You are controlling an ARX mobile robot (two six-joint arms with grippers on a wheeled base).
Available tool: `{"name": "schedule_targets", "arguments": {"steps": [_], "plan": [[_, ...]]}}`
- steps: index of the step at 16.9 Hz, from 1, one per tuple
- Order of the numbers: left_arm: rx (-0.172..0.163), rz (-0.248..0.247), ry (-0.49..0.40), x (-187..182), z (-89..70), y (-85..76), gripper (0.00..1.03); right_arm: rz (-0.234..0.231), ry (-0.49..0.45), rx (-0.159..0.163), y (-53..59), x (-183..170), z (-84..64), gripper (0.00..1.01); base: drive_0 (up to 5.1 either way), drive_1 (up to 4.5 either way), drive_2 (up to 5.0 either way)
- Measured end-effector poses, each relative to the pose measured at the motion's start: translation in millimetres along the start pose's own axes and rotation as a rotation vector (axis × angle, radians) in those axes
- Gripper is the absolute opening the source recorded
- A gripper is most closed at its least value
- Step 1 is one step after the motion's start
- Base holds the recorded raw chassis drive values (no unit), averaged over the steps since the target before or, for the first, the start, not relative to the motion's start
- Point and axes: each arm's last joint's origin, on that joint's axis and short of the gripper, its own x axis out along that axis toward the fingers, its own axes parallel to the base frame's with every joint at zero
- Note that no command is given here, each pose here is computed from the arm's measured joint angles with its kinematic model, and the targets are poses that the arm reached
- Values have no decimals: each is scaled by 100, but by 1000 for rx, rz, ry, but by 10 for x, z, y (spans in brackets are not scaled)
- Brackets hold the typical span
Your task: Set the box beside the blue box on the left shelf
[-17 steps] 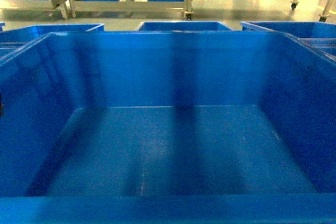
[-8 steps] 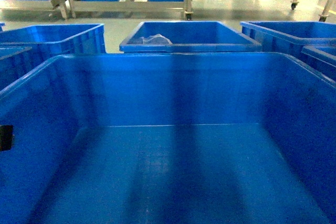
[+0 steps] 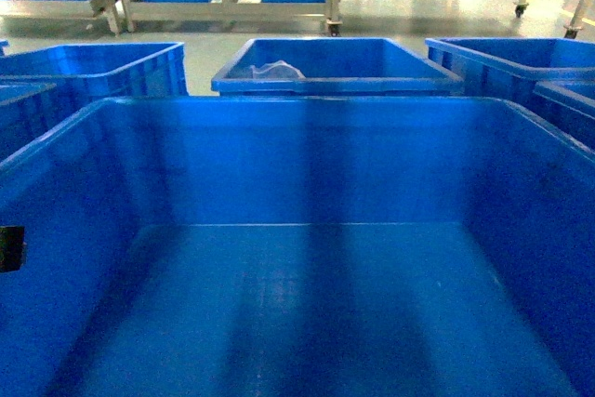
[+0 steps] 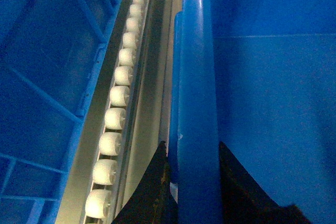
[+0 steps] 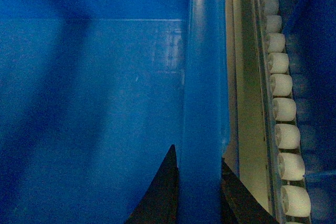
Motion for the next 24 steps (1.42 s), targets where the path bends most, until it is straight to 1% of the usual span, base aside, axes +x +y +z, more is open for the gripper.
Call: {"name": "schedule_targets", "arguments": {"steps": [2,3,4,5,6,7,8,9,10,12,13,14,15,16,17,18,19,20,21,22,23,24], "plan": [[7,-6,3,0,-8,-28,17,-11,1,-5,-3,-1,-3,9,0,0,0],[2,-10,-34,13,-20,-115,17,-37,-5,-22,-7,-15,-1,9,0,0,0],[10,-3,-37,54,-28,-164,16,-47,-10,-25,-4,-32,-9,9,0,0,0],[-7,10,-39,80,-13,-132,30,-36,-33,-44,0,-35,10,14,0,0,0],[-25,24,-63,93,-10,-109,37,-34,-60,-81,1,-45,27,24,0,0,0],[-53,29,-113,96,21,-84,45,-40,-117,-88,-11,-69,61,31,0,0,0],[-84,43,-185,63,77,-57,54,-47,-206,-80,-25,-118,135,41,0,0,0],[-119,62,-264,6,150,-34,62,-62,-278,-67,-41,-160,200,46,0,0,0],[-130,66,-286,-11,173,-24,64,-73,-326,-51,-57,-193,244,50,0,0,0],[-171,75,-374,-84,263,10,71,-86,-412,-21,-63,-261,321,57,0,0,0],[-192,80,-430,-137,319,29,76,-93,-448,-9,-74,-290,352,61,0,0,0],[-205,82,-461,-166,349,40,80,-93,-493,10,-73,-322,391,66,0,0,0],[-228,81,-533,-227,425,47,93,-95,-545,35,-67,-359,446,79,0,0,0],[-216,94,-541,-239,446,42,100,-95,-544,42,-67,-360,450,90,0,0,0],[-212,95,-539,-235,443,40,97,-99,-539,51,-70,-355,446,100,0,0,0],[-206,92,-547,-239,451,41,98,-102,-547,55,-70,-359,451,97,0,0,0],[-183,-19,-645,-245,432,107,86,-63,-681,18,-79,-354,428,86,0,0,0],[-148,-105,-681,-271,286,170,73,-57,-743,-11,-89,-368,271,74,0,0,0],[-121,-135,-671,-269,127,219,61,-51,-755,-26,-174,-380,117,61,0,0,0],[-109,-149,-659,-263,4,249,48,-80,-759,-20,-227,-400,21,48,0,0,0],[-107,-157,-661,-287,-137,302,28,-73,-758,-31,-223,-420,-133,27,0,0,0],[-112,-149,-669,-314,-224,345,13,-70,-757,-37,-215,-433,-228,13,0,0,0]]}}
